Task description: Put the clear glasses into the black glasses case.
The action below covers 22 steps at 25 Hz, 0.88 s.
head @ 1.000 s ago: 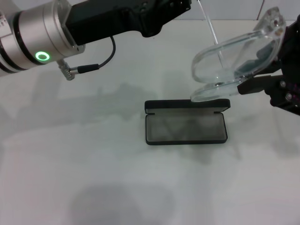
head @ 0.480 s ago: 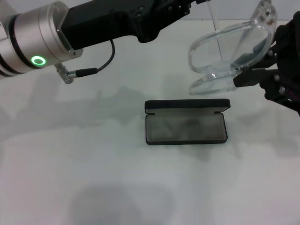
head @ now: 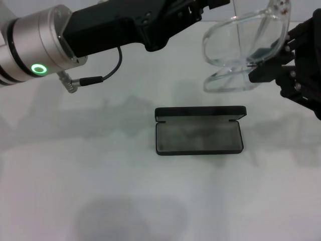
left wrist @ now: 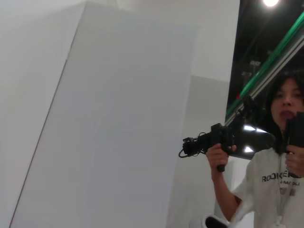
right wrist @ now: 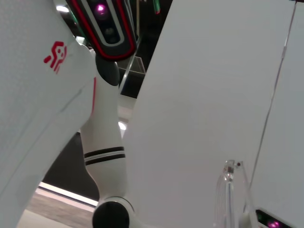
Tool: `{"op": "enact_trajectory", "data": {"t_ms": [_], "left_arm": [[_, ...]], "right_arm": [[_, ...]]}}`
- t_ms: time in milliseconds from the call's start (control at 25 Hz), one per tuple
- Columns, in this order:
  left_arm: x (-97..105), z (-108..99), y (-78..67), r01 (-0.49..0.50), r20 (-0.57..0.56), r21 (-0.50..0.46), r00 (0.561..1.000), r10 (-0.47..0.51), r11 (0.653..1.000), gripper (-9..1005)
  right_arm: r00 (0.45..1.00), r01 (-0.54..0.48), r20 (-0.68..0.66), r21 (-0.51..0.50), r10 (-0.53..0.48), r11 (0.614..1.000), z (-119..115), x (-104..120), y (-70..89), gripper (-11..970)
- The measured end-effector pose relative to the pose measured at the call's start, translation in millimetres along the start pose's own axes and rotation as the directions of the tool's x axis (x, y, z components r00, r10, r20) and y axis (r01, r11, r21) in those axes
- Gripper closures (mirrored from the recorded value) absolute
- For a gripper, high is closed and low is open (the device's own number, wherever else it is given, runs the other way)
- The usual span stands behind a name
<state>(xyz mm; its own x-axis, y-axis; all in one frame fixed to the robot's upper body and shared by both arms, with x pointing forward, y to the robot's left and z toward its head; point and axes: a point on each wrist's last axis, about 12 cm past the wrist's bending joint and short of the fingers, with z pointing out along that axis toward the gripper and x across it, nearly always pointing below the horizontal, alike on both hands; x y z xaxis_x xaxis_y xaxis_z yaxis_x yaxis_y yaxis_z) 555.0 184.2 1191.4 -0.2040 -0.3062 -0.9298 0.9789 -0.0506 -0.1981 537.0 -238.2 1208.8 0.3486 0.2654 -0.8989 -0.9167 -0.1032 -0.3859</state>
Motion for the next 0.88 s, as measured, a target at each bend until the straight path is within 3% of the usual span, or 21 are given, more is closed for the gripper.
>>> {"op": "enact_trajectory", "data": {"t_ms": [360,640,880], "left_arm": [[0.5,-0.9,-1.0,-0.007,0.004,0.004,1.000,0.007,1.000,922],[5.1,-6.9,4.4,-0.015,0.016,-0.057,1.000,0.016,0.998,922],[1.7,-0.2,6.8,-0.031,0.021,-0.046,0.999,0.032,0.998,922]], "right_arm": [[1.000,-0.003,0.011,0.013,0.003,1.000,-3.3,0.3,0.6,895],[1.000,0.009,0.030,-0.018,-0.008,1.000,-0.8,-1.1,2.7,895],[1.000,-0.015,0.017,-0.039,0.016,0.999,7.6,4.7,-1.2,895]]}}
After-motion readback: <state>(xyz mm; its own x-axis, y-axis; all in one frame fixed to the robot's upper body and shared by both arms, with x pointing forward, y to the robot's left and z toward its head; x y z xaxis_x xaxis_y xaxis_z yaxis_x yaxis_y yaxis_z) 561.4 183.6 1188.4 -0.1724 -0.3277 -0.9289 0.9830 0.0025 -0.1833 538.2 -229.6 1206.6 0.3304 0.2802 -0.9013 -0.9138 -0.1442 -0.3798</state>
